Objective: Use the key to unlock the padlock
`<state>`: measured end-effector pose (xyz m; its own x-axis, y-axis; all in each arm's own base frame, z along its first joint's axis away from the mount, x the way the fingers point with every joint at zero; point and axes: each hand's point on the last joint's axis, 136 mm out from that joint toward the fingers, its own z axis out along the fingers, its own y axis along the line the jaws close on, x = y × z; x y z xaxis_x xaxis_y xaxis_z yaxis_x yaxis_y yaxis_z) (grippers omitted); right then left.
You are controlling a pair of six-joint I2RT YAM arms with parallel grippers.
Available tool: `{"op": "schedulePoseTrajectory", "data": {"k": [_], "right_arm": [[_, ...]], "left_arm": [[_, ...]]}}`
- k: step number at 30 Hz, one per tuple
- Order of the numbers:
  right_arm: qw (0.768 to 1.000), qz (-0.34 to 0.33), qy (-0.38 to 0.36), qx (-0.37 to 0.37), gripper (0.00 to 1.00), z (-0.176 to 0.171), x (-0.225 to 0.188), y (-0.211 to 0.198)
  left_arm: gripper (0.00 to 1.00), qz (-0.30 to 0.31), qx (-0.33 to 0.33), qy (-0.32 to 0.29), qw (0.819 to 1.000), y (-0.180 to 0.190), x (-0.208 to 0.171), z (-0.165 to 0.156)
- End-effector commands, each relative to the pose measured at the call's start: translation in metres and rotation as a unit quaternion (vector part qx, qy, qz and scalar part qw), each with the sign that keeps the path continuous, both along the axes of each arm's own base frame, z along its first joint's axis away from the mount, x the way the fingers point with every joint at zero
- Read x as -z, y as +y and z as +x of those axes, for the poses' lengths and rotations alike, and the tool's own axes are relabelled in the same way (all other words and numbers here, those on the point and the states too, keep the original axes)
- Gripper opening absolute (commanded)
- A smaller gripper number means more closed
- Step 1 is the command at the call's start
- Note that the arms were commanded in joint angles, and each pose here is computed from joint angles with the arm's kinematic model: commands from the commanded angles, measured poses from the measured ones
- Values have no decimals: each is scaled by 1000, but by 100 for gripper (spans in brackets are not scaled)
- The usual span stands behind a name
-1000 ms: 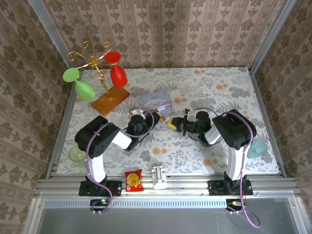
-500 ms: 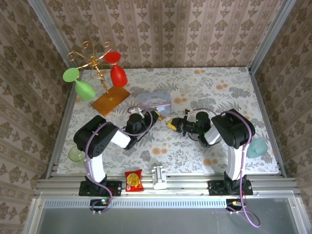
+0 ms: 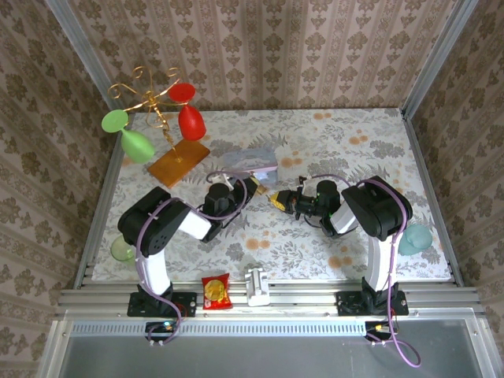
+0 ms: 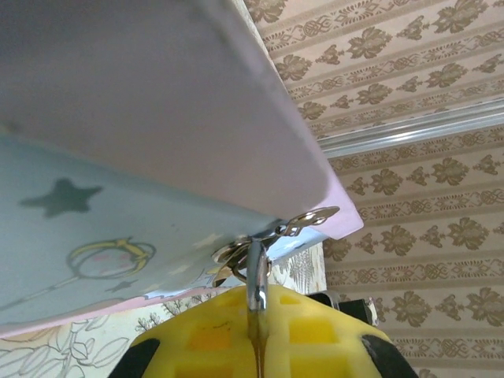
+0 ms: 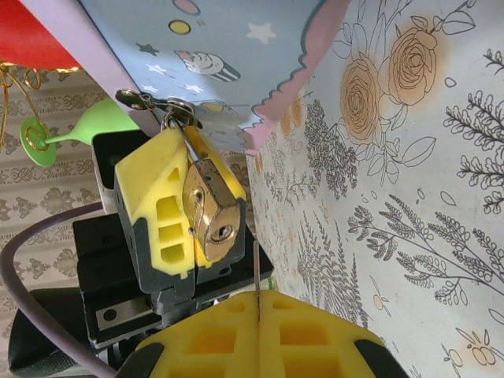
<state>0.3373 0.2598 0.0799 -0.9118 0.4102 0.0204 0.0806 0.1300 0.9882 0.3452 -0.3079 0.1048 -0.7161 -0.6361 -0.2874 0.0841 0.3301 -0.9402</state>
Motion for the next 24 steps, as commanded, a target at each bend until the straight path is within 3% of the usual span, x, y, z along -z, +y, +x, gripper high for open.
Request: {"op": "schedulePoseTrajectory", "data": {"k": [1,24], "right_arm": [[999,7,-38,-7,0,2,-20,3],[999,6,-49,-8,0,6,-23,0]], "left_arm": [[0,-58,13,-48,997,-13,-44,1],[0,-79,37,-45,995,-31,-52,-6]]}}
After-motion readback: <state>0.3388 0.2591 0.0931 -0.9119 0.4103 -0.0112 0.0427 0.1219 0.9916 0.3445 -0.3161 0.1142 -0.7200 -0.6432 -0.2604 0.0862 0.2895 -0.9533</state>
